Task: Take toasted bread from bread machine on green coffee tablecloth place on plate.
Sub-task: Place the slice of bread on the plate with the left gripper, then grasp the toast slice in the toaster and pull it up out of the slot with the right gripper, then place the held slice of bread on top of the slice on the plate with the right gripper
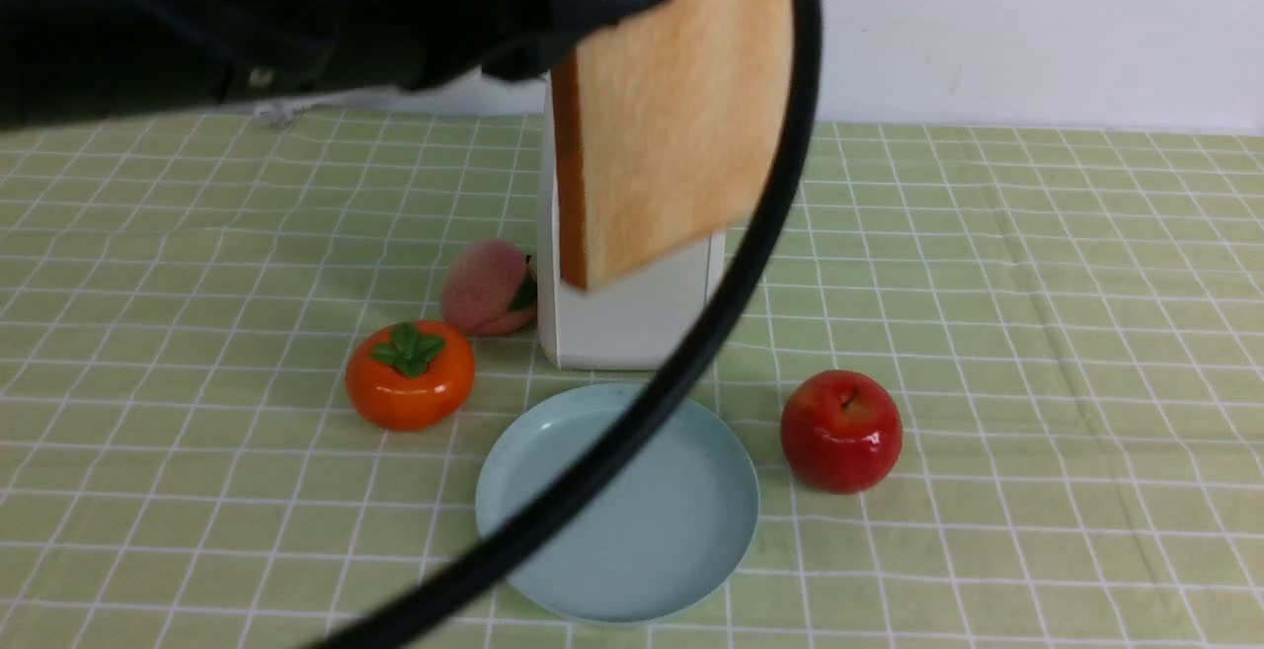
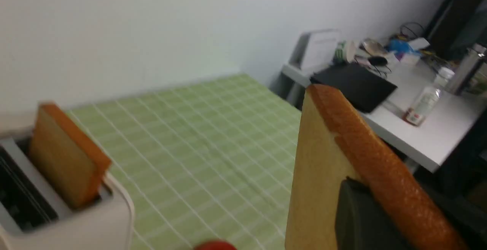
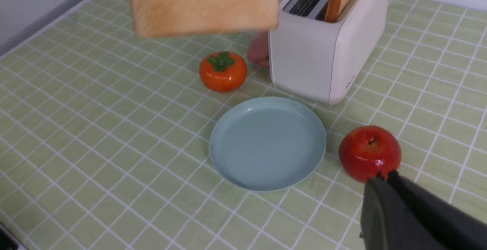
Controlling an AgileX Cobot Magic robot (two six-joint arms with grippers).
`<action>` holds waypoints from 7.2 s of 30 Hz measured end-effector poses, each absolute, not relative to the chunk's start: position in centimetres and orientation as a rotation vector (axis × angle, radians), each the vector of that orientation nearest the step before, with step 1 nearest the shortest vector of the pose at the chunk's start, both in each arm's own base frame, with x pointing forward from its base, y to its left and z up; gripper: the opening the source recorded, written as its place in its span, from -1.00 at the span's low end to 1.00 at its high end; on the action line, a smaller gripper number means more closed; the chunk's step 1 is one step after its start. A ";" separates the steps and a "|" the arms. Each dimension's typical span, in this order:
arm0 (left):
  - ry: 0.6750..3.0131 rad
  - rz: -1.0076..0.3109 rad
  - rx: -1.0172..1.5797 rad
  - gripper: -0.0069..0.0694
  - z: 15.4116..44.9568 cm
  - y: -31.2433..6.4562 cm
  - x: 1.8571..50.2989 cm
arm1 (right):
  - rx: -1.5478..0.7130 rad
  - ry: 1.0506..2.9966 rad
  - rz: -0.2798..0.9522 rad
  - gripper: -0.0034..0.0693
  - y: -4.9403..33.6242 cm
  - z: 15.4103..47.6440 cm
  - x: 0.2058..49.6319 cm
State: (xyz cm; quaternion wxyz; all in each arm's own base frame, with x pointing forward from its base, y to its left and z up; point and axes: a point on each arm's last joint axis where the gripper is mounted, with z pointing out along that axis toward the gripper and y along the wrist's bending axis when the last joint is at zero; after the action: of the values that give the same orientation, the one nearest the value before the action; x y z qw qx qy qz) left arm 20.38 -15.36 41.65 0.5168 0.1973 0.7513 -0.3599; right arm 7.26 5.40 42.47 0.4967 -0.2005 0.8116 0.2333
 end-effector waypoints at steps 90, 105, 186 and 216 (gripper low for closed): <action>1.559 -0.490 0.481 -0.85 40.0 -5.5 7.9 | -0.525 2.229 0.653 -0.90 8.2 40.1 17.3; 1.366 -0.434 0.205 -0.85 36.3 -2.8 5.3 | -0.599 2.115 0.526 -0.73 18.0 38.7 29.2; 1.596 -0.488 0.374 -0.85 30.9 -4.3 6.0 | -0.760 2.356 0.585 -0.53 15.6 44.4 26.0; 1.609 -0.498 0.392 -0.85 30.7 -4.4 5.9 | -0.476 2.475 1.239 -0.53 23.4 22.2 37.4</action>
State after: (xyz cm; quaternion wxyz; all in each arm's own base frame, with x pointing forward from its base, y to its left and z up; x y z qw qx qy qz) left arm 5.91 -4.42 30.73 0.6489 0.1723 0.7079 -0.2192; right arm 37.36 23.45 22.24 0.1659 -0.1672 0.8691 0.4350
